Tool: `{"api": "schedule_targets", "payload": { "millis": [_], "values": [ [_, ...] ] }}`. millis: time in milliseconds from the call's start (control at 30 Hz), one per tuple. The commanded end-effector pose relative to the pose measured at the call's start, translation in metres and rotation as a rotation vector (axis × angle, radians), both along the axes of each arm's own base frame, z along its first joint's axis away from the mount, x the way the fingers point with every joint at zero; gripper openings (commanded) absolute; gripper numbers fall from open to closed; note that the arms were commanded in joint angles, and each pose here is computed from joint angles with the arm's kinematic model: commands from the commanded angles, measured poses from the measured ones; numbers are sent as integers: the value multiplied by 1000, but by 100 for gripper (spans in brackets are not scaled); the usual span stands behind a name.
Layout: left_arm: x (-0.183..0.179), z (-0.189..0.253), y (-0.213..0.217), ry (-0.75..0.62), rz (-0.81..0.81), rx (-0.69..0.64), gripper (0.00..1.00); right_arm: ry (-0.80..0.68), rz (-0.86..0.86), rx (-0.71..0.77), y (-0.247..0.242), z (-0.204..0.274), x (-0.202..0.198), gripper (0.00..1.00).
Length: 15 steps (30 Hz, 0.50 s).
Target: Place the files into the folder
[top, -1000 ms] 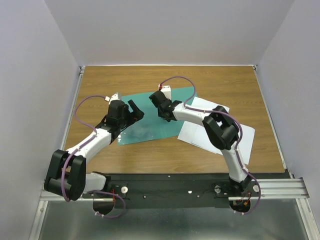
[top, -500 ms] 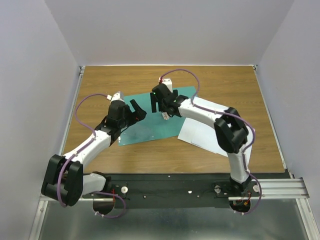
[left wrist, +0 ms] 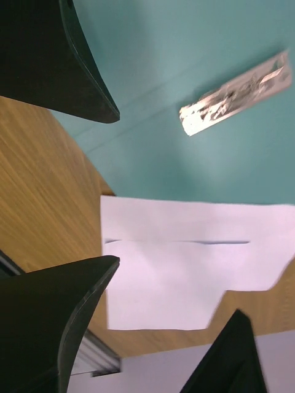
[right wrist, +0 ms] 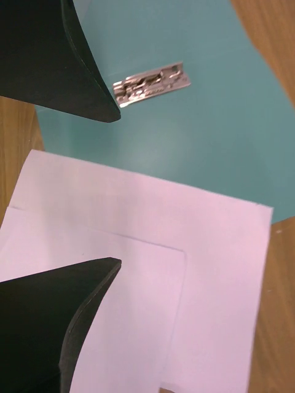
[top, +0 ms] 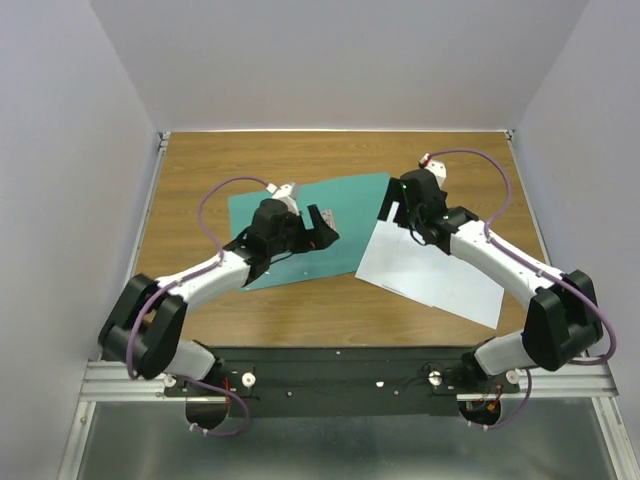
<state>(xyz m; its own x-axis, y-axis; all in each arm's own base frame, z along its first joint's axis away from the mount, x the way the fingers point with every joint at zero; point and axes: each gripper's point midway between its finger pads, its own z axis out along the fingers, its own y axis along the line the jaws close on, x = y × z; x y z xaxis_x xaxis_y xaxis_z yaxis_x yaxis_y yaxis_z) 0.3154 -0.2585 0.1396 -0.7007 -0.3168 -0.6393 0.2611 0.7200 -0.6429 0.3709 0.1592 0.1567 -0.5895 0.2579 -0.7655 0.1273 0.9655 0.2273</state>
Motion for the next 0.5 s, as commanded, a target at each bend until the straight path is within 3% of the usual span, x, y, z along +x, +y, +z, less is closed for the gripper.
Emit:
{"api": "schedule_targets", "payload": {
  "millis": [0,233,467],
  "values": [
    [-27,-15,-67,31,-264,-44,98,101,-40,75,-17,-30,-14,100],
    [-52,-54,-105,147,-365,-26,98,128,30,193,-9,-41,-16,100],
    [-65,-76,-106,214,-323,6,98,151,26,218,-20,-54,24,100]
  ]
}}
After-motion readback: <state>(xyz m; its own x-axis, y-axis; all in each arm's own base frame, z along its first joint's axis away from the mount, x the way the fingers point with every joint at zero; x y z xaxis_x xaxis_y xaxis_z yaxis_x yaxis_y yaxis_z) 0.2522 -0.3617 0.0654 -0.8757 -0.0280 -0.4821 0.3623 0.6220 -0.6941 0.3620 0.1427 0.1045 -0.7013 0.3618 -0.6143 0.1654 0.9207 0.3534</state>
